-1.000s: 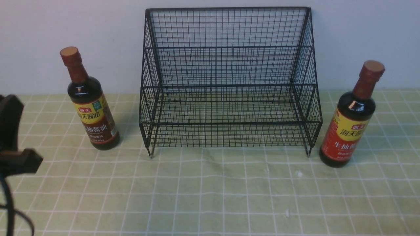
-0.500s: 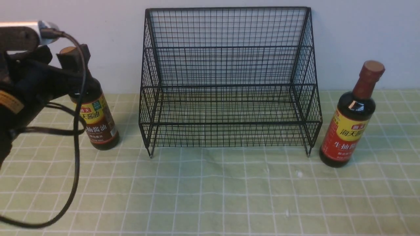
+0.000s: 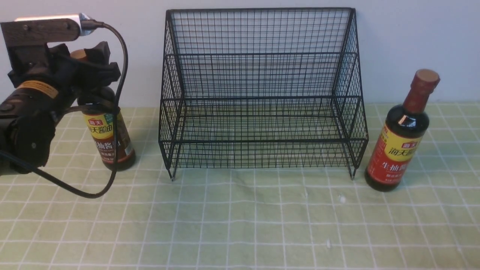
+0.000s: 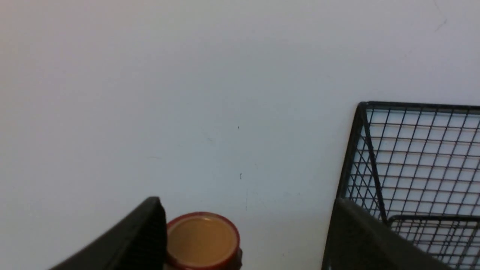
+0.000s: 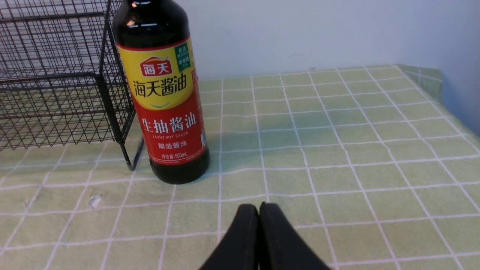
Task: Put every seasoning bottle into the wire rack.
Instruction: Use the left arm to grab the condiment bottle closest to it
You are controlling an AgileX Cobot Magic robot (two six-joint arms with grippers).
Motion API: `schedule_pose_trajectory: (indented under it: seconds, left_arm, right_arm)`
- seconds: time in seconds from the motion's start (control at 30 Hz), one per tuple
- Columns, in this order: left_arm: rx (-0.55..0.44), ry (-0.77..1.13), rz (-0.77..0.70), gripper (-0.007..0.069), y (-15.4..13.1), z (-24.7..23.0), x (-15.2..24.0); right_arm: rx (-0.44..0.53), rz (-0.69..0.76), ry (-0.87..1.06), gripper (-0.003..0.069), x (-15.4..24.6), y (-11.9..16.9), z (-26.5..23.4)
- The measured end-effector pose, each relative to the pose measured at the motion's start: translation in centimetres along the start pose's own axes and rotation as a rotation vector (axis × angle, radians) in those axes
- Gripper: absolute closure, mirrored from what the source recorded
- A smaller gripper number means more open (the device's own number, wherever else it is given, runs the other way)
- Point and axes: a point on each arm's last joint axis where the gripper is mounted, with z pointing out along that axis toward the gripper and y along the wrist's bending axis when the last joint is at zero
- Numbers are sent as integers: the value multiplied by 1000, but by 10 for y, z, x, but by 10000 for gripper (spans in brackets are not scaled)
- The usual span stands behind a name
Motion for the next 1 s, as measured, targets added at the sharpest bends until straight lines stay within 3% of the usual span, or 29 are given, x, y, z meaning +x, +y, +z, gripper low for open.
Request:
schedule_pose_trajectory:
  seconds: [0.7, 1.0]
  left_arm:
    - [5, 56, -6, 93, -1, -11, -11]
    - [10, 4, 93, 93, -2, -24, -31]
  right_arm:
    - [0, 1, 0, 673, 0, 0, 0]
    - [0, 1, 0, 673, 0, 0, 0]
